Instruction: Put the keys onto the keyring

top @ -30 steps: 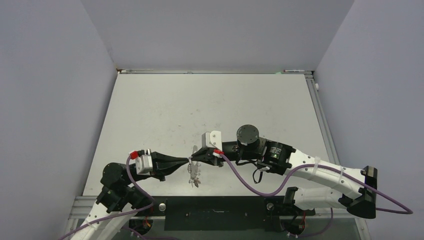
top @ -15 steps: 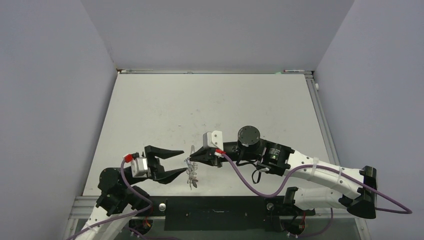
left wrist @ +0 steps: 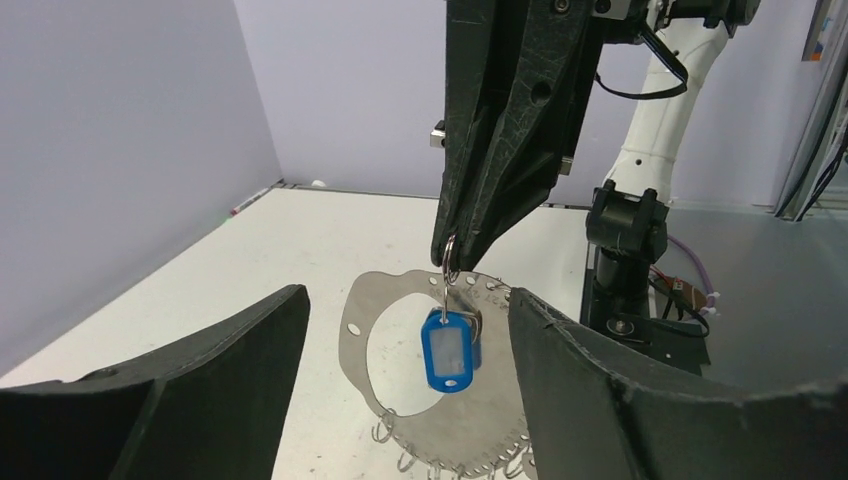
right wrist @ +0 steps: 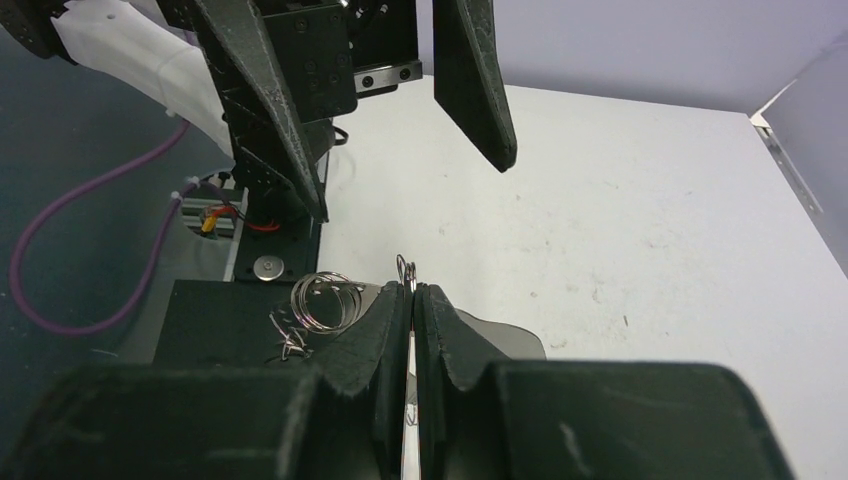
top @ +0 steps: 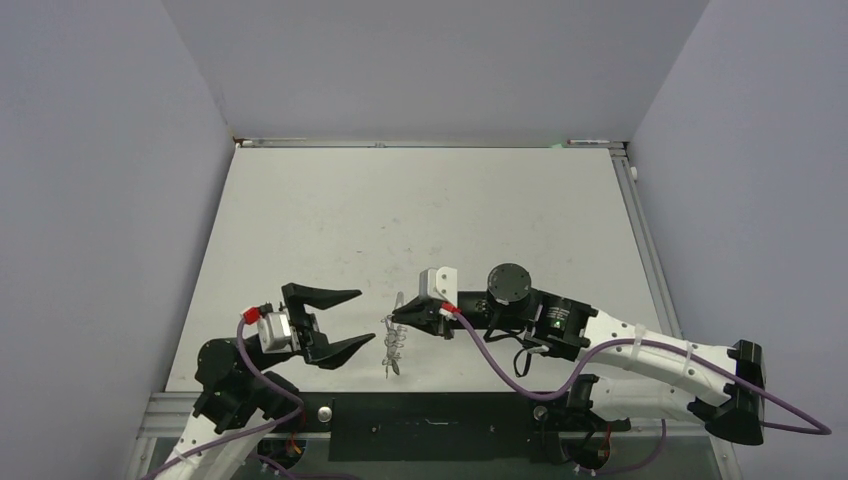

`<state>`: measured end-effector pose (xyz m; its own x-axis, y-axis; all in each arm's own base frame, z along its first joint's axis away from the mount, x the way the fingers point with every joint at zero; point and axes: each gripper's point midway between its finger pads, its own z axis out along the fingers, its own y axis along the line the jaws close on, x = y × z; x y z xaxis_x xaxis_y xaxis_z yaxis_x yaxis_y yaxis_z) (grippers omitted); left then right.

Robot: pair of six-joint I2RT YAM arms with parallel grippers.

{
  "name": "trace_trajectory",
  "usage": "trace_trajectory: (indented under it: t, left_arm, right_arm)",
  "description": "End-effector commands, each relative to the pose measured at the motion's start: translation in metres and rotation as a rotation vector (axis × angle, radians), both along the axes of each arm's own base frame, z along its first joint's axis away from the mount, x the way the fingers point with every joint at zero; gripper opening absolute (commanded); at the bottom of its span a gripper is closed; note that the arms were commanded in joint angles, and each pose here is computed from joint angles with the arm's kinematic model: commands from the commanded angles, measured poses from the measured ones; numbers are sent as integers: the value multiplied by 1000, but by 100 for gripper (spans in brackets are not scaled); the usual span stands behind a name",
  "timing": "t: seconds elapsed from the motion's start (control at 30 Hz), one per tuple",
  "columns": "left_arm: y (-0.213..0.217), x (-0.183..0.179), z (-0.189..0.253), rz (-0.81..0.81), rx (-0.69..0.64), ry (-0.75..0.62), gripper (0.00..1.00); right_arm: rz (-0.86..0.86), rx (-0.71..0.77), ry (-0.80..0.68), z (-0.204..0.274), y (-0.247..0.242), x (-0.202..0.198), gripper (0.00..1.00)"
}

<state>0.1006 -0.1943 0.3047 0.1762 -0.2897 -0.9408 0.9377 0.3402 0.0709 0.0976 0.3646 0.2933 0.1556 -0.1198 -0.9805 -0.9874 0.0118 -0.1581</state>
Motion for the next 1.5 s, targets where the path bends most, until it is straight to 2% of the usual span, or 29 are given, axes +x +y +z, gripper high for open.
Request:
trace_trajectory:
  t: [0.0,0.1,0.3,0.37,0.5,0.7,0.77,0.93,1.07,1.17,1.27,1.47]
  left_arm:
    - [2,7,4,26,-40,20,75]
    - [5,16,6,67,-78,75,85]
    - [17,41,4,209,-108,195,89]
    - [24,50,4,270,-120,223,98]
    - [53,74,5,460,-260,319,96]
    - [55,77,-4,488,-234,312,98]
    - [48,76,-9,464,-188,291,98]
    - [30,67,-13,362,-108,279,81]
    - [22,52,-8,276,-102,228,72]
    - [23,50,-6,272,-109,215,70]
    - [19,44,-3,230,-101,199,68]
    - [-2,1,2,-35,-108,146,65]
  right_arm:
    - [-87,111,-50,29,-9,14,5]
    - [-150,111,-37,24,-15,22,5]
    - [-330,156,28,23,-31,45,5]
    - [-394,170,47,23,-38,53,5]
    - [-479,202,103,22,-52,60,5]
    - [-545,255,146,29,-73,61,5]
    - [-540,262,156,31,-76,58,5]
    - [-533,219,167,25,-80,54,5]
    - [-534,184,173,18,-81,53,5]
    - [-507,170,180,18,-76,50,5]
    - [-395,158,174,22,-65,33,5]
    - [-114,170,139,25,-50,-11,5]
